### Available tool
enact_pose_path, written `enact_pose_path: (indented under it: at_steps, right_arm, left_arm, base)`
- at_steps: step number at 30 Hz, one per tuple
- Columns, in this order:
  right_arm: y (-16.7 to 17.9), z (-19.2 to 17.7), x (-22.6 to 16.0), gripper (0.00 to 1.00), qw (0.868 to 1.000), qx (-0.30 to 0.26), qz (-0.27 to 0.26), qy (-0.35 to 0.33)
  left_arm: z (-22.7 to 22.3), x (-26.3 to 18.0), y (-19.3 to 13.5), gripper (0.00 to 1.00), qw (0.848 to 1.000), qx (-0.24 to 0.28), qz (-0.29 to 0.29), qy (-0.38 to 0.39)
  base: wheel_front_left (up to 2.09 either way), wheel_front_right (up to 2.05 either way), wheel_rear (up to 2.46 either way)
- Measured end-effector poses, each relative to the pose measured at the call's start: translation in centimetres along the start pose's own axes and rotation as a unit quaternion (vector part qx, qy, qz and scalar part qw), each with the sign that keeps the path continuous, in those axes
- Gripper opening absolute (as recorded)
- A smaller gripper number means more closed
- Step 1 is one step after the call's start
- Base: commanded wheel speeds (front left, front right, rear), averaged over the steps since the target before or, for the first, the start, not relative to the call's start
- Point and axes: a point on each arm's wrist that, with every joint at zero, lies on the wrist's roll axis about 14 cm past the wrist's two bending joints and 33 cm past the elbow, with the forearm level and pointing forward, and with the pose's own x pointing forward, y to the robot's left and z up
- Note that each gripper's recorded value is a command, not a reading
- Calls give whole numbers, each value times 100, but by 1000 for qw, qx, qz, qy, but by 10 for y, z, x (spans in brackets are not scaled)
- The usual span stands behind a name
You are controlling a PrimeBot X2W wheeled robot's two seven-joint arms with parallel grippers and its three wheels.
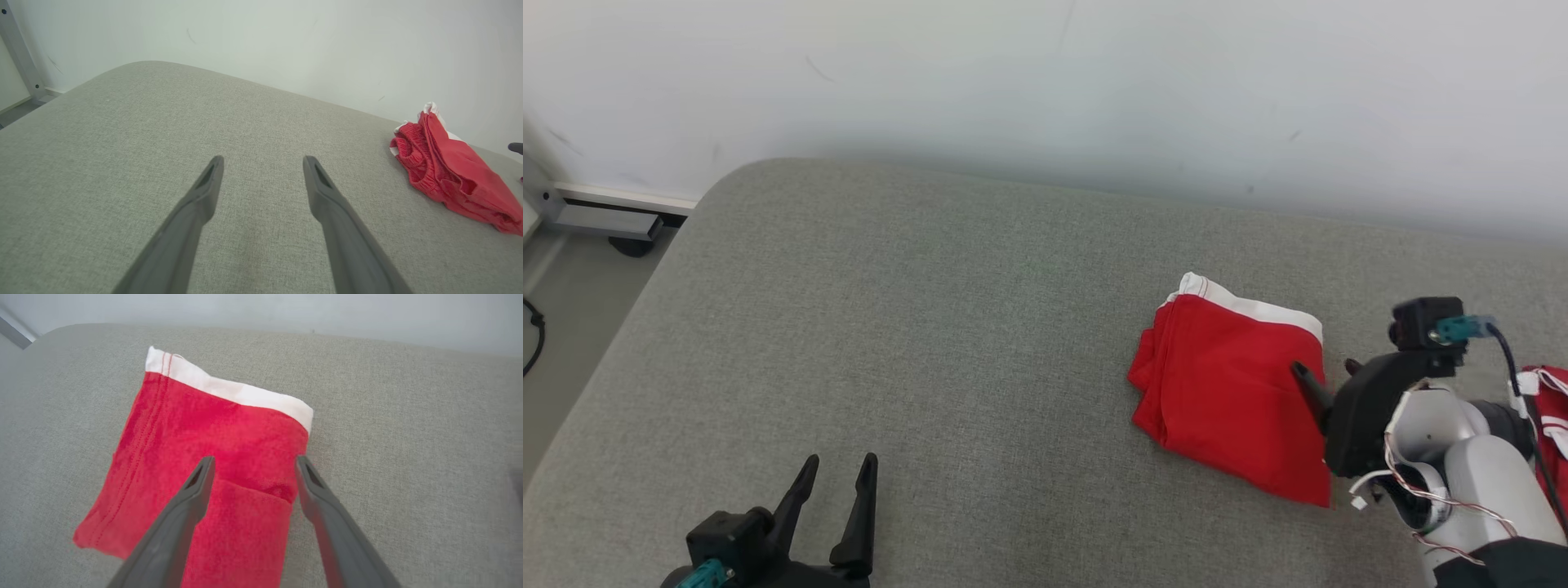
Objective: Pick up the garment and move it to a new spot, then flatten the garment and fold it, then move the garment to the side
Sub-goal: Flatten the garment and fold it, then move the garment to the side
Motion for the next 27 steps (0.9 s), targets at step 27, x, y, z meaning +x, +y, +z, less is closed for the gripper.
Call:
enact_pose_path:
  at_steps: [27]
  right_arm:
    - [-12,-62,17,100,983,87,0,159]
  left_arm:
    - [-6,3,5,100,1000,-4,7,11]
  base:
    - [0,0,0]
